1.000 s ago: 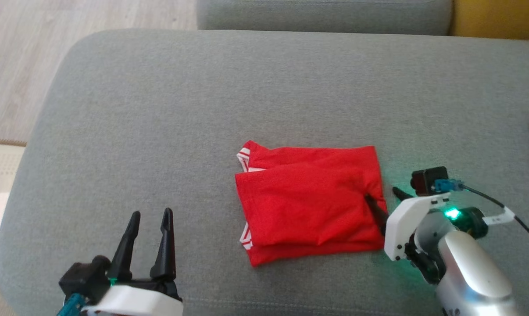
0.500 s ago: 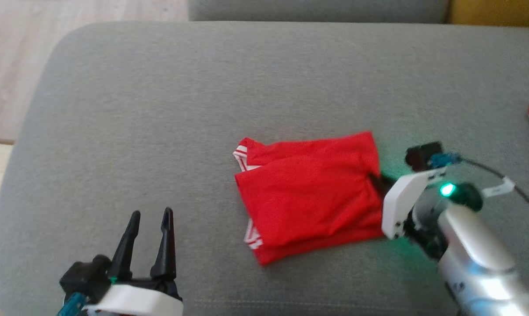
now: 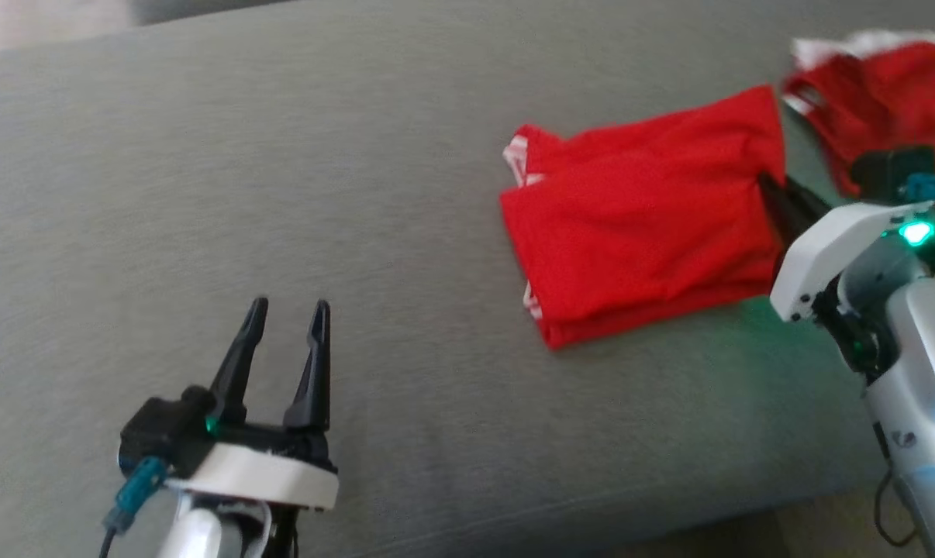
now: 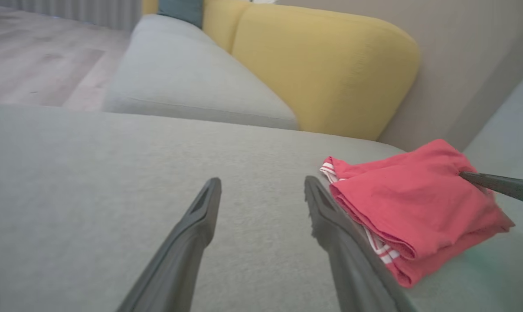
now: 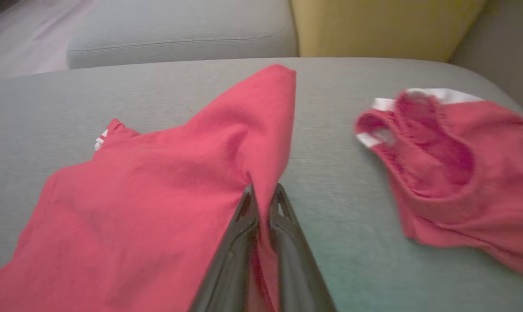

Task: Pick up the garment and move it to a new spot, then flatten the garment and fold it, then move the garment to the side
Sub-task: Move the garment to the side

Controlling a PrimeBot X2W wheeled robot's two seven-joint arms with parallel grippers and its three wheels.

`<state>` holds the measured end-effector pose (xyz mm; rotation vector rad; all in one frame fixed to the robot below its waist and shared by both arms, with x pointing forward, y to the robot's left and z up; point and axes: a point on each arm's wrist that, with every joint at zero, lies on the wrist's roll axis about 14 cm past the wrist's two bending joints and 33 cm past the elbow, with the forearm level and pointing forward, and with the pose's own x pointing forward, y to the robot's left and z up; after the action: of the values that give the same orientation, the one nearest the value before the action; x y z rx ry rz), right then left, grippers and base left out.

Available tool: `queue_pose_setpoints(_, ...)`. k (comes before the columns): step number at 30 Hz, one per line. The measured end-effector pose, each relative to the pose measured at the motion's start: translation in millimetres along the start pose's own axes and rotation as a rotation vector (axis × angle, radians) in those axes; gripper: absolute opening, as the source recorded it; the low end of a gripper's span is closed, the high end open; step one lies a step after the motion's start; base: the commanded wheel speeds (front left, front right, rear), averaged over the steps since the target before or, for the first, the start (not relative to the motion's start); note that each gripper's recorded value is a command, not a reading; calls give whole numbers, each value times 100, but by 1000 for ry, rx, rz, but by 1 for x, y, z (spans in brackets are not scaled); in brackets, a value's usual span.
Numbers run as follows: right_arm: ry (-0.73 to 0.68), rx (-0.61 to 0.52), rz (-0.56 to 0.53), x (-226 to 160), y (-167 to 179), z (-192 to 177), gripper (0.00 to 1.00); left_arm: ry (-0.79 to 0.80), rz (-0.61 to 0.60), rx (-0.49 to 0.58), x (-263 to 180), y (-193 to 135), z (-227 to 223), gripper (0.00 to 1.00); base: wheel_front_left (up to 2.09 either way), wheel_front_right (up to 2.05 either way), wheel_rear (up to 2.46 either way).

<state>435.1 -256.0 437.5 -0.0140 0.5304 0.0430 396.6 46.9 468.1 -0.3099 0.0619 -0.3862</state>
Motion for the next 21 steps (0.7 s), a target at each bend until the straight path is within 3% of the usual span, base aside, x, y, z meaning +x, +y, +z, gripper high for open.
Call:
queue_pose_setpoints(10, -4, 73, -167, -22, -51, -16, 0, 53, -230, -34, 56, -54, -36, 100, 0, 0, 0)
queue_pose_setpoints(16, 11, 75, -218, -21, -68, -23, 0, 101, -246, -61, 59, -56, -57, 100, 0, 0, 0)
queue_pose_setpoints(21, -42, 47, -210, -9, -68, 4, 0, 77, -218, -45, 59, -46, -47, 100, 0, 0, 0)
